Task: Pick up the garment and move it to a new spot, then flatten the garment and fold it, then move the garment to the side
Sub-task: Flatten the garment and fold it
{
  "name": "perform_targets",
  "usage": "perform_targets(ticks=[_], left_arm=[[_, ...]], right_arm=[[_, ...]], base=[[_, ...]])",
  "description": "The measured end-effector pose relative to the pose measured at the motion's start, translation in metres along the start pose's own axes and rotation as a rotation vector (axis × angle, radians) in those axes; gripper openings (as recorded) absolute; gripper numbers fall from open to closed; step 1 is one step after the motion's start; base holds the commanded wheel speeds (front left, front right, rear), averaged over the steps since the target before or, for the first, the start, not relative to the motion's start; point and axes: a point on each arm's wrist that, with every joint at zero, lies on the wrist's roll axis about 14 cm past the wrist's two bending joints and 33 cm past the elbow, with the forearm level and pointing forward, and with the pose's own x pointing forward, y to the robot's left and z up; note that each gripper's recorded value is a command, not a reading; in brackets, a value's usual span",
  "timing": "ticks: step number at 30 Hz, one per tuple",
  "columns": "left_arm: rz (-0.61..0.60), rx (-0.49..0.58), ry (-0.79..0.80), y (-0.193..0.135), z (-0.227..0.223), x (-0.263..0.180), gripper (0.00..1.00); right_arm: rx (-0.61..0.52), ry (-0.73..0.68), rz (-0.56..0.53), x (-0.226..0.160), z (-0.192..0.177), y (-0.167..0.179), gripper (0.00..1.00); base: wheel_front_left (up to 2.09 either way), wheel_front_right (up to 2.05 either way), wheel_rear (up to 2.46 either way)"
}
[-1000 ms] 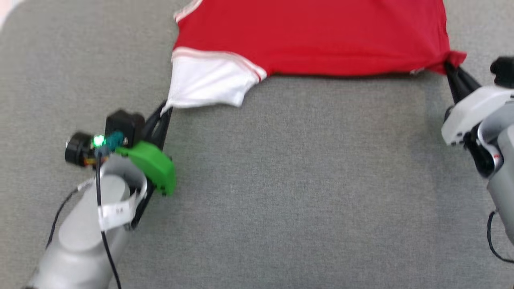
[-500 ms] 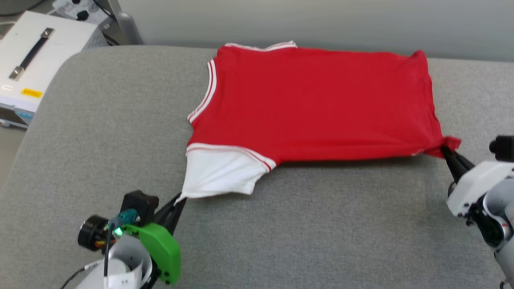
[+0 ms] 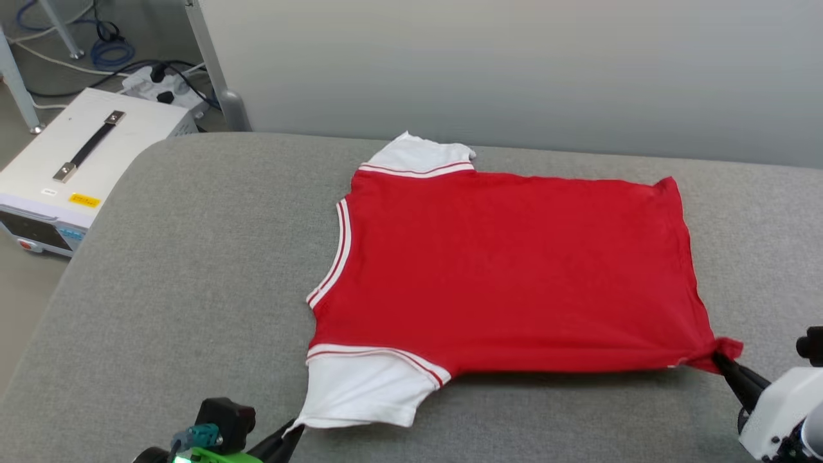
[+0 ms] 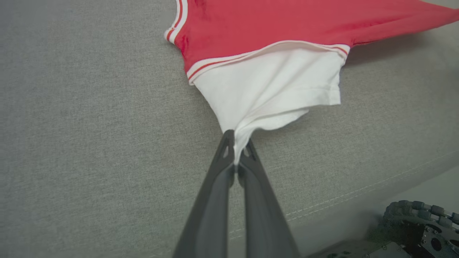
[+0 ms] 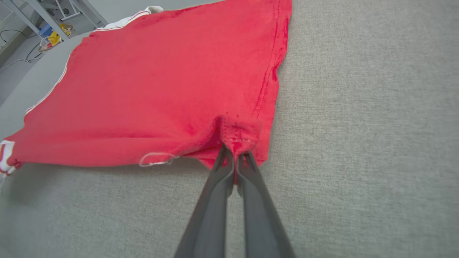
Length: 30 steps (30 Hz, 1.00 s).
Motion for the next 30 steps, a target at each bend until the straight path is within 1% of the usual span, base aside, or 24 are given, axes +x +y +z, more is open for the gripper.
perform_targets(ticks=[8, 12, 15, 22, 24, 30], left_arm=[[-0.019, -0.042, 0.046, -0.017, -0.020, -0.017, 0.00], [-0.008, -0.056, 0.026, -0.015, -0.016, -0.016, 0.00], [0.006, -0.057, -0.013, -0.011, -0.006, -0.012, 0.00], [0.034, -0.016, -0.143, 0.000, 0.038, 0.014, 0.00], [0.040, -0.001, -0.171, 0.005, 0.050, 0.023, 0.00], [0.061, 0.017, -0.238, 0.018, 0.082, 0.054, 0.00]], right_arm=[[0.053, 0.057, 0.014, -0.031, -0.024, 0.003, 0.00], [0.051, 0.072, 0.019, -0.039, -0.029, 0.004, 0.00], [0.039, 0.062, 0.018, -0.040, -0.023, 0.004, 0.00], [0.020, 0.040, 0.009, -0.032, -0.009, 0.003, 0.00], [0.016, 0.046, 0.007, -0.028, -0.007, 0.002, 0.00], [-0.016, 0.028, 0.013, -0.004, 0.015, 0.004, 0.00]], base=[[0.00, 0.00, 0.00], [0.00, 0.00, 0.00], [0.00, 0.00, 0.00], [0.00, 0.00, 0.00], [0.00, 0.00, 0.00], [0.00, 0.00, 0.00]])
